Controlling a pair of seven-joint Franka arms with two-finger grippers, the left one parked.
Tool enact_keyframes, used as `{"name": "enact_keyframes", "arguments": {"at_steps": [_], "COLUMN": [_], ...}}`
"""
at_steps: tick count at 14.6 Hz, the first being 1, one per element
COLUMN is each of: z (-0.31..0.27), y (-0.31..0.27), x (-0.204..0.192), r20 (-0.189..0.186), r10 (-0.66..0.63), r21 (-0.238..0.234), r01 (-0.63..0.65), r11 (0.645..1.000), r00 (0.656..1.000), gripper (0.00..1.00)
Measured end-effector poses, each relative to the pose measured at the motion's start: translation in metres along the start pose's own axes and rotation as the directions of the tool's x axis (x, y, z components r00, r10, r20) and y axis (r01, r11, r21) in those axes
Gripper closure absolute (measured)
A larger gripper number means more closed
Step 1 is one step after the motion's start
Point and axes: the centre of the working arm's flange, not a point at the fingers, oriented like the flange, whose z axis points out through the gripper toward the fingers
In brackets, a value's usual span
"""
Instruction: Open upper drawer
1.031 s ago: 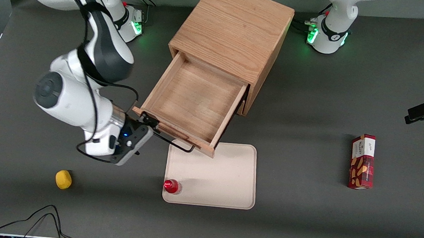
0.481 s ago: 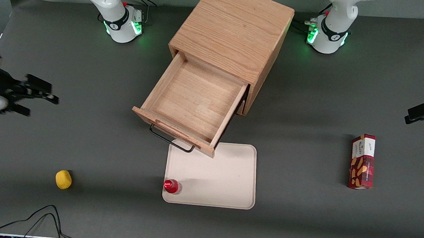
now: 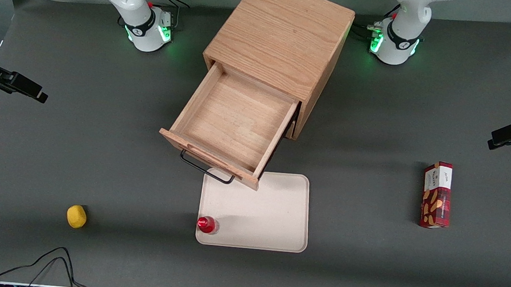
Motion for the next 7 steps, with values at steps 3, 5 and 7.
{"name": "enact_keyframes", "arguments": {"at_steps": [3,5,7], "z": [0.001,0.001,0.001], "y": [-0.003,-0.008,-0.011], "x": [-0.001,-0.002,-0.002], "r20": [0.000,-0.006,-0.010], "r10": [-0.007,-0.035,-0.065], "r21": [-0.005,-0.035,-0.060], "r01": [0.007,0.035,0.065], "r11": [1.000,0.999,0.996], "r00": [1.000,0.999,0.998], "gripper": [0.00,0.00,0.00]}}
